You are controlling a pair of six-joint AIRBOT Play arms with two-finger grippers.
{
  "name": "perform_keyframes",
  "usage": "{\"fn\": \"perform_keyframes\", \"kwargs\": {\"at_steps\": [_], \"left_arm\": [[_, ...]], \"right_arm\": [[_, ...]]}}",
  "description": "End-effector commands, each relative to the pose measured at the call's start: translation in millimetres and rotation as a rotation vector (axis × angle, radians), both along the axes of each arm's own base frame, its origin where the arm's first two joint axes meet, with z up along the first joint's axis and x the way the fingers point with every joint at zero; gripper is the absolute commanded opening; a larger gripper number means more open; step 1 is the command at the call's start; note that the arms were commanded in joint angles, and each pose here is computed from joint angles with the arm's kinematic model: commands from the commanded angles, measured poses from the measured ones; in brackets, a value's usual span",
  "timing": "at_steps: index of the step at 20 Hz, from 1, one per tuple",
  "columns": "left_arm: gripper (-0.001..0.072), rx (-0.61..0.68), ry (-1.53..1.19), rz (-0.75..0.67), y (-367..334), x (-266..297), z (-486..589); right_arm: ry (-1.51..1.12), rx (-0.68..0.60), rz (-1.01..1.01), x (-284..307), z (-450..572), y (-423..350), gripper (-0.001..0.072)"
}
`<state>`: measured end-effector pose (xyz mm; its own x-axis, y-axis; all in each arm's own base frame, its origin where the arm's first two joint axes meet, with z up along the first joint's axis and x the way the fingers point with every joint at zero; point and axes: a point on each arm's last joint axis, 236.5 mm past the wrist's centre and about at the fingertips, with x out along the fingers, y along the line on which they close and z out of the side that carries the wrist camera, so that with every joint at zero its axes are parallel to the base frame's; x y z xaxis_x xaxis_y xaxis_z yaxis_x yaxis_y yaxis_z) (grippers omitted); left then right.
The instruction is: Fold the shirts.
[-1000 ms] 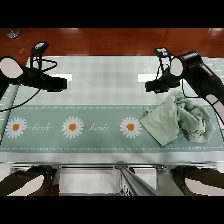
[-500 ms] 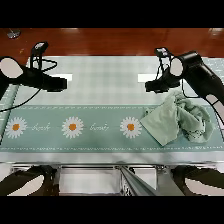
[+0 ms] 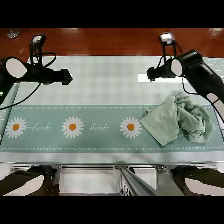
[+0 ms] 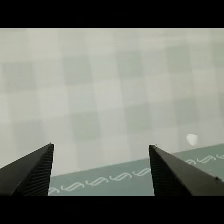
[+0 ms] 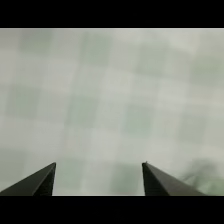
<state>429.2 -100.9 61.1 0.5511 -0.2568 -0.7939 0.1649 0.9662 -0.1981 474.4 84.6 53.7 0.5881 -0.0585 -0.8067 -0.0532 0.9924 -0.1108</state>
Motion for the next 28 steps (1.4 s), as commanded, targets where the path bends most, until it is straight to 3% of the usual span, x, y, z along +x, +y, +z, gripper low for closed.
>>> {"fn": "perform_keyframes", "kwargs": {"at_steps": [1, 4, 6, 9, 11, 14, 15, 16, 18, 21, 24, 28], "left_arm": [[0.0701, 0.062, -0.046, 0.017, 18, 15, 0], [0.0700, 0.065, 0.098, 0.029, 31, -16, -15], [0.0700, 0.017, 0.190, 0.013, 18, -47, -37], [0.0700, -0.067, 0.280, -0.004, -7, -97, -73], [0.0700, -0.071, 0.321, -0.025, -17, -121, -92], [0.0700, -0.095, 0.324, -0.027, -28, -124, -102], [0.0700, -0.119, 0.295, -0.015, -31, -117, -98], [0.0700, -0.121, 0.264, -0.009, -31, -109, -93], [0.0700, -0.133, 0.218, 0.007, -23, -91, -65], [0.0700, -0.132, 0.116, -0.010, -3, -78, 10], [0.0700, -0.139, -0.085, -0.002, 9, -94, 86], [0.0700, -0.187, -0.241, -0.049, -4, -154, 124]], "right_arm": [[-0.024, -0.099, -0.195, 7, 21, -90, 0.0619], [0.135, -0.092, -0.468, -42, -5, -195, 0.0619], [0.229, -0.015, -0.567, -73, -48, -220, 0.0619], [0.352, 0.095, -0.630, -115, -114, -214, 0.0619], [0.436, 0.096, -0.638, -141, -136, -208, 0.0619], [0.549, 0.169, -0.564, -160, -148, -179, 0.0596], [0.576, 0.222, -0.523, -162, -149, -164, 0.0379], [0.599, 0.284, -0.480, -162, -147, -146, 0.0060], [0.551, 0.422, -0.392, -143, -117, -113, 0.0025], [0.167, 0.553, -0.292, -87, 10, -92, 0.0025], [-0.205, 0.591, -0.155, -87, 158, -70, 0.0024], [-0.458, 0.564, 0.096, -132, 281, -8, 0.0024]]}}
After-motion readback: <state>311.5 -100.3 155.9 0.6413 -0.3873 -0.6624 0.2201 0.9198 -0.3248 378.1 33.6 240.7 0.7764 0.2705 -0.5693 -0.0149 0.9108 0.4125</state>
